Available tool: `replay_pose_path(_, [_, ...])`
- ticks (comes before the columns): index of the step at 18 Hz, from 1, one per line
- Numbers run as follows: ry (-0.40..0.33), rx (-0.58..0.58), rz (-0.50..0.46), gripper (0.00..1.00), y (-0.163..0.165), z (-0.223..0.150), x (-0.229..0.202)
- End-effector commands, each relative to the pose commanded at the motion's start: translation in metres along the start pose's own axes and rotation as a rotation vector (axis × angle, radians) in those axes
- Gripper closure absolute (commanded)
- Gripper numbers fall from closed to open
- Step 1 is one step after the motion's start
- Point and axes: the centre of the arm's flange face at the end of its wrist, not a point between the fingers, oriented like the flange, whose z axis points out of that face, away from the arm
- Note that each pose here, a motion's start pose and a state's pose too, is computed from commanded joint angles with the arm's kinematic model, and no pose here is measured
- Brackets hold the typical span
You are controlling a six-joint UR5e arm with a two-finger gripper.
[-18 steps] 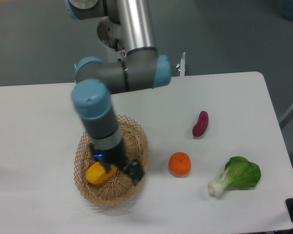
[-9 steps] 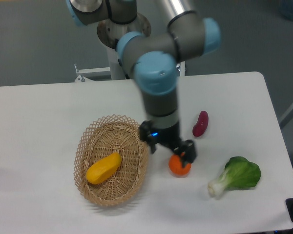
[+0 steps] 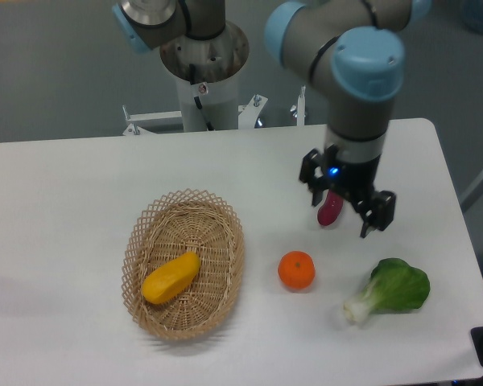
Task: Place the mango in the basket
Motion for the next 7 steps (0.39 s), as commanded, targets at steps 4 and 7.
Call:
replay_pose_path(4, [-0.005,0.000,-0.006,0.00,0.0035,-0.0032,-0.0004])
replay_pose_path(7, [-0.005,0.001,-0.006,0.00,0.0034,-0.0032,-0.0004])
